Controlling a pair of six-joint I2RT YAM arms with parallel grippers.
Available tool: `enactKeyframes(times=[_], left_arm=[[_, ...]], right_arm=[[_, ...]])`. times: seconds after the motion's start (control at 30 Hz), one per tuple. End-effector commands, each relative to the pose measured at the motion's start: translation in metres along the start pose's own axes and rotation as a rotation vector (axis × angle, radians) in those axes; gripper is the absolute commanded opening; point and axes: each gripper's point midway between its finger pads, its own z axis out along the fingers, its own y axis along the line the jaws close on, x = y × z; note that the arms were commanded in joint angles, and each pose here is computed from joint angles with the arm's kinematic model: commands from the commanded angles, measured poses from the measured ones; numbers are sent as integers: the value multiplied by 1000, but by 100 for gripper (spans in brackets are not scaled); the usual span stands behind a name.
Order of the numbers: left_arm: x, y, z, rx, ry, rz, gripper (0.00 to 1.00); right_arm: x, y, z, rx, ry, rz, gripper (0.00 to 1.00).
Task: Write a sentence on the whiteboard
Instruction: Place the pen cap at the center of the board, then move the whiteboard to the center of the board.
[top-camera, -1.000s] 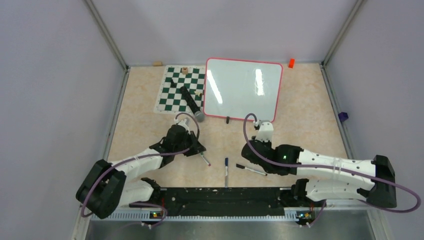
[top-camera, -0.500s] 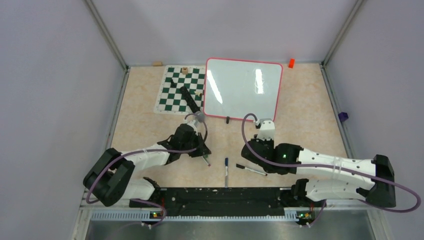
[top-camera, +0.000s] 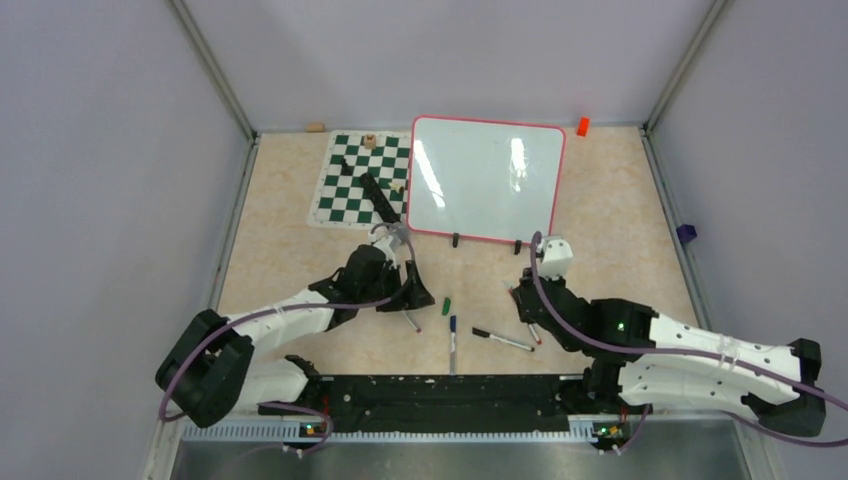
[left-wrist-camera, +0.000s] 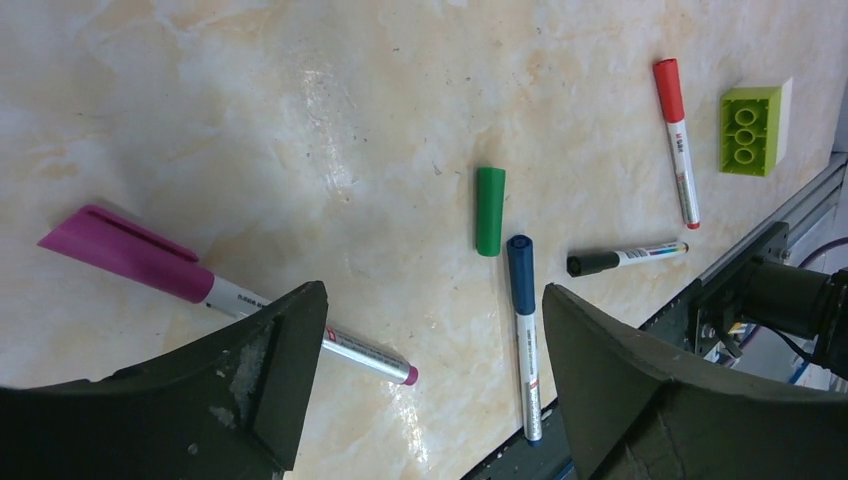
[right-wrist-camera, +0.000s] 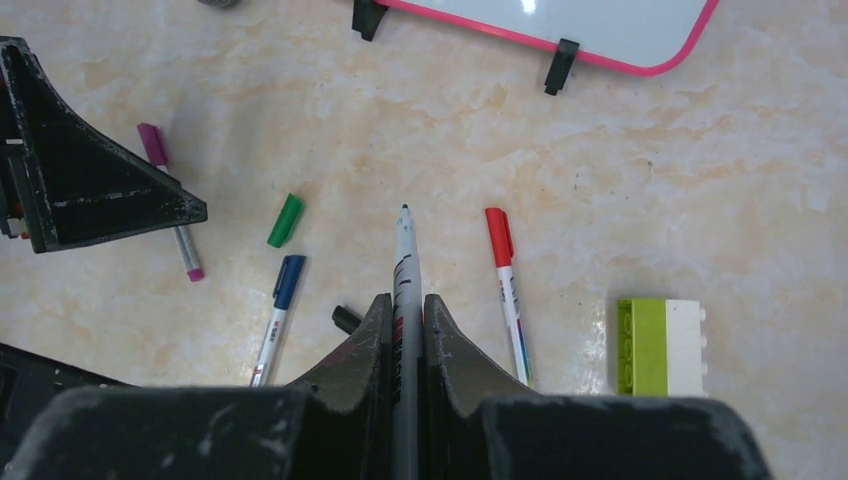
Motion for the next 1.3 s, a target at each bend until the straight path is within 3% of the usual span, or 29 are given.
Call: enactKeyframes(times=[0.0,0.27,0.3,0.43,0.6,0.73,0.87,1.0,1.1,1.27], left_arm=[[-19,-15,-17,16,-62,56,84],[-34,-6,-53,-103,-129,105,85],[-37,-8,-58,-97,-147,121,96],[-50,-14,-78,-80,-247,156,99],[-68,-9,-97,-115,-383,166,99],[-73,-10,-94,-92,-420,212,99],[-78,-22,-88,-46,-416,276,99],[-83,-31,-88,-43,-359,363,99],[-84,-37,-86,-23,-335,329,99],[-73,-68,-86,153,-298,268,99]], right_arm=[[-15,-4,-2,-16,-84,31,0],[-35,3,7,30,-104,-48,0],[-40,2,8,51,-114,-65,0],[-68,-4,11,74,-146,-71,0],[-85,-8,22,-47,-60,13,0],[-84,-17,15,-61,-15,-7,0],[-85,-21,5,-53,-9,7,0],[-87,-24,0,-35,-41,142,0],[-81,-35,3,22,-71,239,0],[-74,-43,13,84,-86,318,0]])
